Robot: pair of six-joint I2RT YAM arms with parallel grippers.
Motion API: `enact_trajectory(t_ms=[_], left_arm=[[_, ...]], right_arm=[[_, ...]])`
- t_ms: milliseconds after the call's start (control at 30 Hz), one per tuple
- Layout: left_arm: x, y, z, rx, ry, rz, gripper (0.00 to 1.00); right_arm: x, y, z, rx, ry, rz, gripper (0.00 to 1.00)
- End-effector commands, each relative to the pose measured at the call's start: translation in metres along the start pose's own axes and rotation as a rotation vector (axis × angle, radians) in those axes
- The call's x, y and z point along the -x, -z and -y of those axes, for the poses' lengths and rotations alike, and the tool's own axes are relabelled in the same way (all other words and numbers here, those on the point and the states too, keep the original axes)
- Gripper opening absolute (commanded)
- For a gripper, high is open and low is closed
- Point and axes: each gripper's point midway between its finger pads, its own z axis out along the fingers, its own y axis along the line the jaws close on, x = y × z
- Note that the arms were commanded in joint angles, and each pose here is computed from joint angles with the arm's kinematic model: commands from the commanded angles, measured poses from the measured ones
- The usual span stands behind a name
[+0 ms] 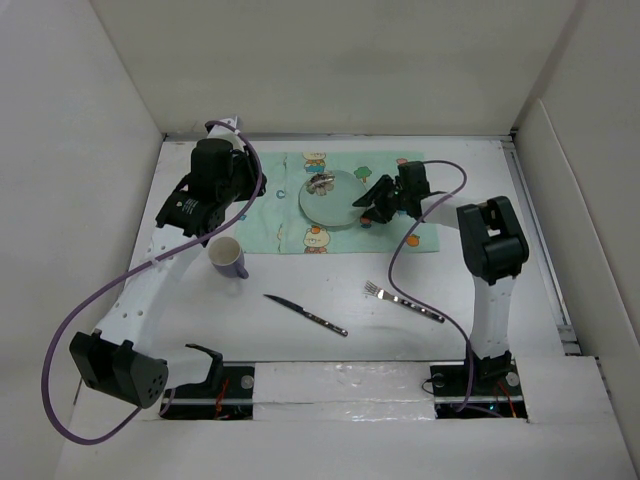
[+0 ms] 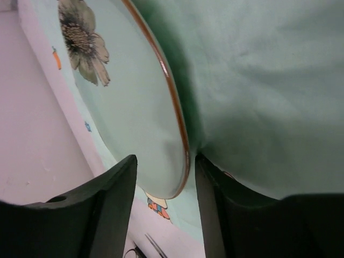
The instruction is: Set the dinner table for one person
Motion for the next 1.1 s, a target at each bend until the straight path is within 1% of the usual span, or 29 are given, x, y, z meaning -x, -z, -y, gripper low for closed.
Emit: enact_trajectory(t_ms=[0,33,133,167,233,267,300,333,367,400,433,467,500,567,600,633,667,700,733,767,800,833,867,900,933,967,1000,1033,1067], left_arm=[[0.021,0.007,0.001,0.007,-0.014,0.061,0.29],[0.029,0.011,0.002,0.010,-0.024,0.080,0.29],[0.054,0.023,0.000,0.045,-0.040,0.138,0.30],[0.063,0.029,-0.001,0.058,-0.040,0.160,0.31],[0.079,0.041,0.002,0.058,-0.035,0.197,0.31],[0.085,0.046,0.003,0.056,-0.025,0.213,0.31],[0.091,0.054,0.005,0.048,-0.017,0.233,0.29],[0.094,0.059,0.007,0.043,-0.009,0.245,0.27],[0.097,0.064,0.009,0.033,0.010,0.257,0.25],[0.101,0.073,0.010,0.024,0.023,0.273,0.22],[0.102,0.076,0.011,0.020,0.036,0.279,0.09],[0.103,0.081,0.011,0.015,0.056,0.288,0.03],[0.104,0.088,0.011,0.009,0.065,0.300,0.00],[0.104,0.094,0.011,0.010,0.085,0.308,0.00],[0.103,0.097,0.011,0.008,0.103,0.305,0.00],[0.102,0.101,0.009,0.013,0.117,0.303,0.03],[0.101,0.101,0.009,0.018,0.123,0.298,0.08],[0.101,0.103,0.008,0.018,0.123,0.298,0.08],[0.100,0.104,0.008,0.020,0.133,0.294,0.22],[0.100,0.106,0.007,0.025,0.138,0.297,0.28],[0.099,0.109,0.005,0.035,0.143,0.295,0.32],[0.103,0.115,0.005,0.034,0.153,0.310,0.39],[0.106,0.120,0.003,0.042,0.161,0.324,0.42],[0.109,0.127,0.004,0.033,0.164,0.338,0.43],[0.112,0.132,0.004,0.033,0.171,0.352,0.45],[0.113,0.136,0.004,0.029,0.174,0.359,0.46],[0.115,0.140,0.005,0.025,0.175,0.367,0.46],[0.115,0.142,0.005,0.021,0.178,0.367,0.46],[0.115,0.143,0.006,0.020,0.179,0.367,0.46]], right_arm=[[0.015,0.022,-0.042,0.041,0.088,0.060,0.54],[0.013,0.028,-0.041,0.007,0.087,0.052,0.58],[0.018,0.042,-0.039,-0.058,0.122,0.082,0.63],[0.021,0.050,-0.043,-0.066,0.149,0.104,0.63],[0.017,0.060,-0.037,-0.105,0.168,0.100,0.64],[0.020,0.072,-0.043,-0.110,0.190,0.129,0.64],[0.020,0.080,-0.041,-0.124,0.228,0.140,0.63],[0.013,0.086,-0.030,-0.157,0.239,0.131,0.52],[0.012,0.094,-0.029,-0.164,0.262,0.142,0.43],[0.003,0.108,-0.045,-0.128,0.328,0.149,0.29],[-0.005,0.114,-0.054,-0.092,0.378,0.148,0.08],[-0.026,0.115,-0.056,-0.047,0.445,0.092,0.02],[-0.040,0.126,-0.076,0.025,0.506,0.086,0.00],[-0.095,0.126,-0.107,0.164,0.666,-0.018,0.00],[-0.113,0.127,-0.120,0.207,0.720,-0.040,0.00],[-0.170,0.123,-0.141,0.277,0.834,-0.120,0.00],[-0.189,0.121,-0.149,0.299,0.877,-0.140,0.06],[-0.184,0.121,-0.155,0.302,0.894,-0.113,0.06],[-0.199,0.112,-0.158,0.305,0.926,-0.132,0.26],[-0.230,0.109,-0.163,0.329,0.991,-0.160,0.35],[-0.241,0.107,-0.175,0.351,1.019,-0.155,0.43],[-0.252,0.102,-0.178,0.351,1.041,-0.158,0.54],[-0.272,0.090,-0.174,0.320,1.080,-0.156,0.58],[-0.279,0.087,-0.183,0.325,1.106,-0.135,0.60],[-0.287,0.082,-0.183,0.315,1.127,-0.129,0.66],[-0.292,0.067,-0.176,0.274,1.152,-0.111,0.68],[-0.306,0.064,-0.178,0.285,1.168,-0.115,0.69],[-0.310,0.061,-0.189,0.300,1.176,-0.106,0.71],[-0.308,0.054,-0.189,0.283,1.183,-0.095,0.71]])
